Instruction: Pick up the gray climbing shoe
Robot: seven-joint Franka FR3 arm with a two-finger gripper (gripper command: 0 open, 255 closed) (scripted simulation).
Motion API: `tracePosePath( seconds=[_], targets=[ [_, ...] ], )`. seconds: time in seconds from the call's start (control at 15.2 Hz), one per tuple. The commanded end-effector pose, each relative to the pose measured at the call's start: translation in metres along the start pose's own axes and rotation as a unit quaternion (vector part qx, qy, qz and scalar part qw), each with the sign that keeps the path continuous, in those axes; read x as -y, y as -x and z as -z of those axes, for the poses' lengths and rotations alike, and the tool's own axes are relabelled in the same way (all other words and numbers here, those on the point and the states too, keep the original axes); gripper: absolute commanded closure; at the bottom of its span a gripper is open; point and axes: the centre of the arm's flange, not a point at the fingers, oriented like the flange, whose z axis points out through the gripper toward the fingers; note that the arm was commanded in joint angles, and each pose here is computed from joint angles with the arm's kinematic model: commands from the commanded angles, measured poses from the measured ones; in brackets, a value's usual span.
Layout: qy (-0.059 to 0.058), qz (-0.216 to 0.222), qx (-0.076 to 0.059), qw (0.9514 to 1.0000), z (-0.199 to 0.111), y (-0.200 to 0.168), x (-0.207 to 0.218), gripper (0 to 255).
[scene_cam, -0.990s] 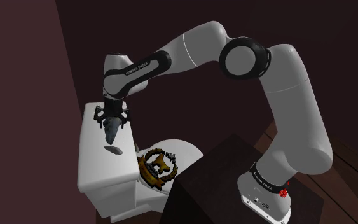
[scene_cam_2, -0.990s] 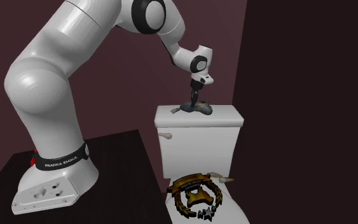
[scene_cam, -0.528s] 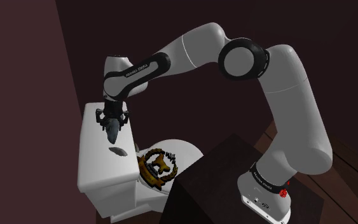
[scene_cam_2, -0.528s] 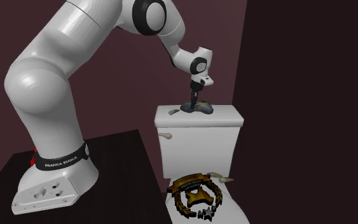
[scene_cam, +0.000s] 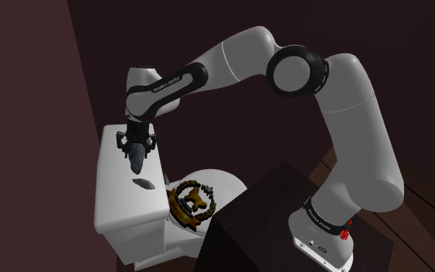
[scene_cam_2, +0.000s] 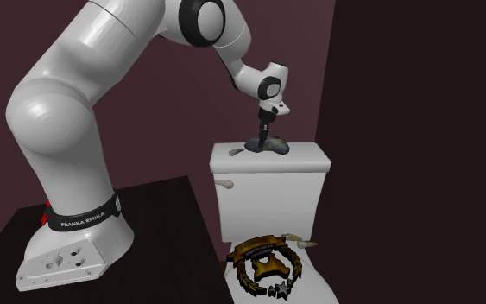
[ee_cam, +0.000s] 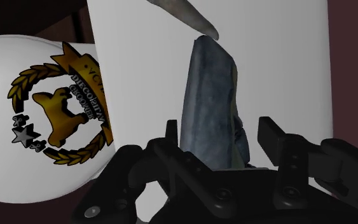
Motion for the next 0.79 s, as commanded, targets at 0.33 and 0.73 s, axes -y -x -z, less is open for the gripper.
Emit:
tracePosePath(
  seconds=[0.33, 0.73],
  targets=[
    [0.000, 0.000, 0.000, 1.0000, 0.035, 0.006, 0.003, 255],
    [0.000, 0.000, 0.000, 1.0000, 0.066, 0.012, 0.007, 255]
  ],
)
